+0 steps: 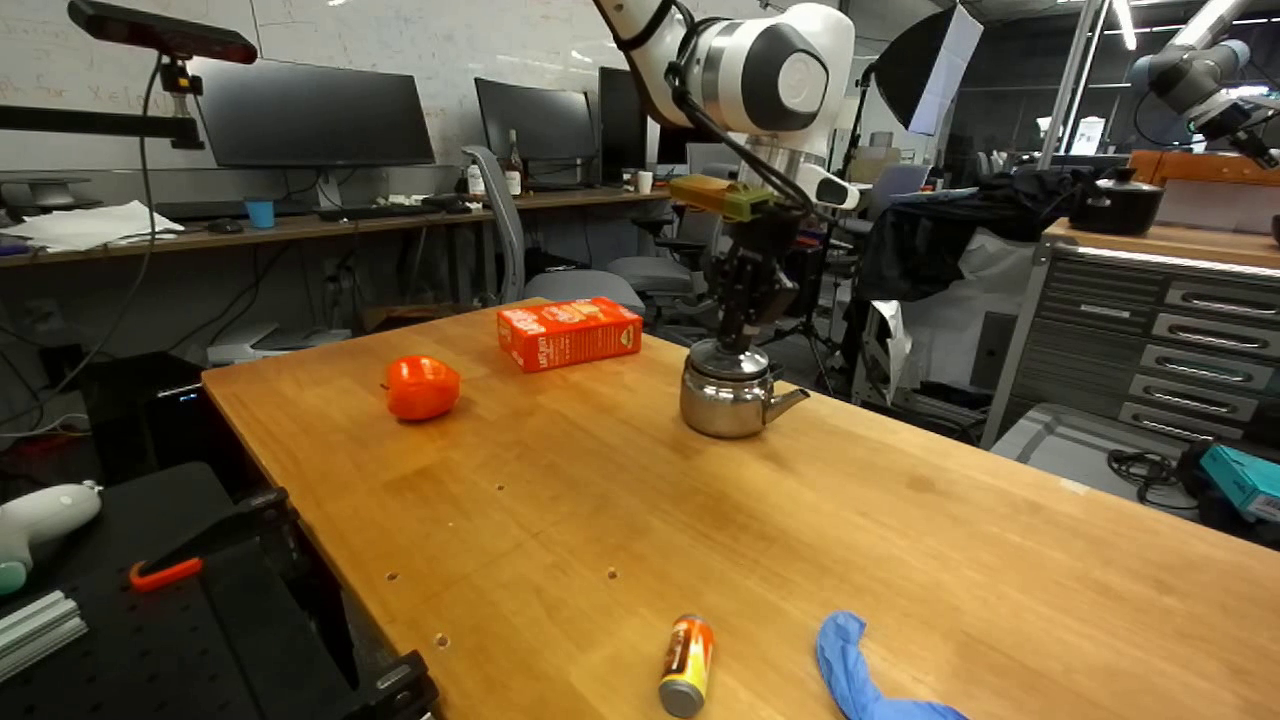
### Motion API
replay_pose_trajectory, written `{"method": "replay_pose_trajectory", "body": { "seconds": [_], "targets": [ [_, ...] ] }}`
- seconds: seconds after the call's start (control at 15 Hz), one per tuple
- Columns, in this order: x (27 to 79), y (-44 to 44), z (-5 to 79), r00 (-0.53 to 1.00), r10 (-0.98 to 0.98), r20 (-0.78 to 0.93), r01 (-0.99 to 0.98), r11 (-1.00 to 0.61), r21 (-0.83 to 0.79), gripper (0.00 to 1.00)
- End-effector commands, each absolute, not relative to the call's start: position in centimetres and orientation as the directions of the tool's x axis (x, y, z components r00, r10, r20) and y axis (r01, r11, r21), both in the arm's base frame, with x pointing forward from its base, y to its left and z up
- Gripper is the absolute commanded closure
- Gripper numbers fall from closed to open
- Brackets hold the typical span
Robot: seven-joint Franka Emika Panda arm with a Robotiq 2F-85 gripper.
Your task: Put the lid on the kettle
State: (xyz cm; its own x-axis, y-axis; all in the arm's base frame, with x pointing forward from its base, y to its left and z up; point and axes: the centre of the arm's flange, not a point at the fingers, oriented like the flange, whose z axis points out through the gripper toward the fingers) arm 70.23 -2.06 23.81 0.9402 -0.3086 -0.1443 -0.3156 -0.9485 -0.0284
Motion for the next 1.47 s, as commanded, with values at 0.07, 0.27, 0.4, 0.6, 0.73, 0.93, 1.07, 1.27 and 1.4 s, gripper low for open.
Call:
{"method": "replay_pose_trajectory", "body": {
  "seconds": [0.07, 0.27, 0.4, 0.6, 0.73, 0.93, 1.07, 1.27, 1.4],
  "targets": [
    [71.7, -2.7, 23.2, 0.937, -0.313, -0.155, -0.323, -0.945, -0.047, 0.93],
    [71.5, -2.5, 22.8, 0.938, -0.309, -0.157, -0.318, -0.947, -0.037, 0.93],
    [71.3, -2.3, 22.6, 0.94, -0.306, -0.153, -0.314, -0.949, -0.03, 0.93],
    [70.9, -2.0, 22.8, 0.942, -0.307, -0.134, -0.311, -0.95, -0.009, 0.93],
    [70.5, -1.9, 22.8, 0.944, -0.304, -0.127, -0.304, -0.952, 0.02, 0.93],
    [69.8, -1.6, 22.9, 0.949, -0.294, -0.115, -0.287, -0.955, 0.072, 0.93],
    [69.3, -1.4, 23.1, 0.952, -0.285, -0.113, -0.273, -0.956, 0.109, 0.47],
    [68.4, -1.3, 23.8, 0.96, -0.256, -0.112, -0.243, -0.963, 0.12, 0.32],
    [67.4, -1.2, 24.5, 0.965, -0.239, -0.107, -0.227, -0.967, 0.112, 0.16]
  ]
}}
